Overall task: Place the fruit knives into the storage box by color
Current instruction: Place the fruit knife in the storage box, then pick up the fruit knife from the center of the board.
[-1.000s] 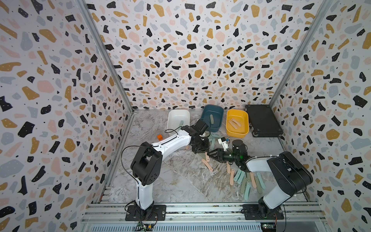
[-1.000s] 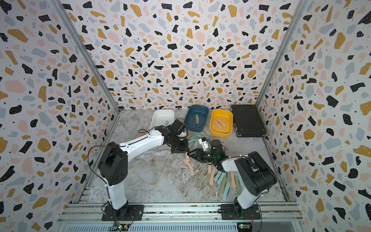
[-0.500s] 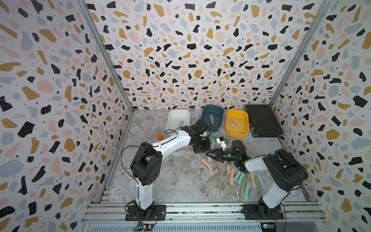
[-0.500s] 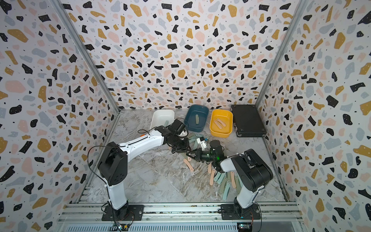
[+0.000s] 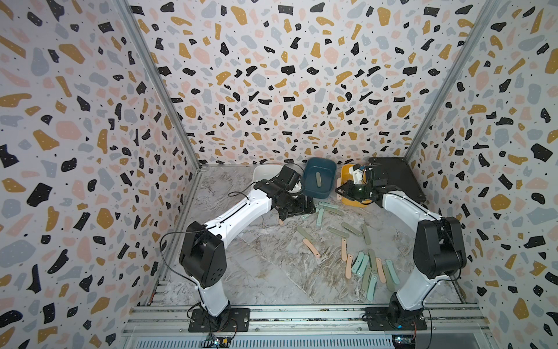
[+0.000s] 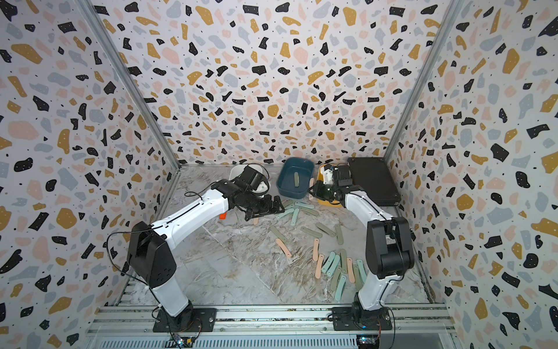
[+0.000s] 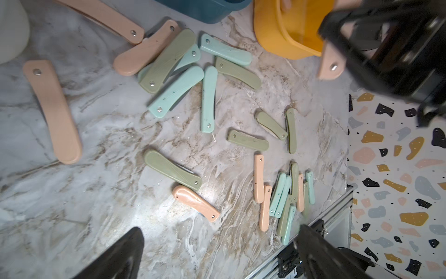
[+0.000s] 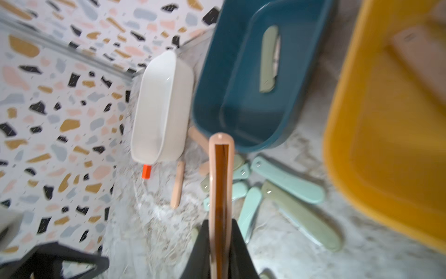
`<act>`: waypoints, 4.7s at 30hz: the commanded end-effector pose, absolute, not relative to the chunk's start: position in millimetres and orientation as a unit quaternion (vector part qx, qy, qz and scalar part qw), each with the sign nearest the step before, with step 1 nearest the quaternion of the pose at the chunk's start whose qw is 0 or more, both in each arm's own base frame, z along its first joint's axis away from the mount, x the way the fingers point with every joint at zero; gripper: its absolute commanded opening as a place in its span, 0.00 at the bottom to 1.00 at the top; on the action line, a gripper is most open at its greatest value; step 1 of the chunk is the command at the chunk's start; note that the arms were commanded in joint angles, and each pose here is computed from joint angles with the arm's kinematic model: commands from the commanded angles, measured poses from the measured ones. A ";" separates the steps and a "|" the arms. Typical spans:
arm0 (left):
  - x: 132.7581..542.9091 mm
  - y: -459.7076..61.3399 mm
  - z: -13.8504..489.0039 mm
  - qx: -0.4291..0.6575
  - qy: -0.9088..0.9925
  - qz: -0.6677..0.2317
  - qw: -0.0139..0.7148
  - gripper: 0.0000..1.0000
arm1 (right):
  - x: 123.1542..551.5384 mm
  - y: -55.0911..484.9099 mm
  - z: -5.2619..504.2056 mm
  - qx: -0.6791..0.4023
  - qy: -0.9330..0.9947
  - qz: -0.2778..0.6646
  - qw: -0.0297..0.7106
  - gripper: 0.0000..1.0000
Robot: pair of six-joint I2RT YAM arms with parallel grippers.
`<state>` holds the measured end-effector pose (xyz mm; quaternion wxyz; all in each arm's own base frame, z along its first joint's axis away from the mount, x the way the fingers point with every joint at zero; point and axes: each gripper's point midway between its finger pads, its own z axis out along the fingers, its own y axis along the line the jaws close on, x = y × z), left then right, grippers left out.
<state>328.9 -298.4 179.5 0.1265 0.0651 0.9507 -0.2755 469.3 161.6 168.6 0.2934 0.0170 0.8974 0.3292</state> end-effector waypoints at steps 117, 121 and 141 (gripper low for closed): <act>326.4 -422.5 149.9 0.116 0.939 -0.320 0.046 0.20 | 301.6 200.0 122.2 -0.036 0.831 0.509 0.221 0.47; 320.9 -428.0 158.5 0.128 0.929 -0.346 0.041 0.20 | 298.2 202.9 120.8 -0.041 0.827 0.518 0.215 0.44; 316.0 -426.0 167.5 0.133 0.917 -0.373 0.049 0.48 | 298.0 200.1 134.0 -0.042 0.835 0.498 0.229 0.06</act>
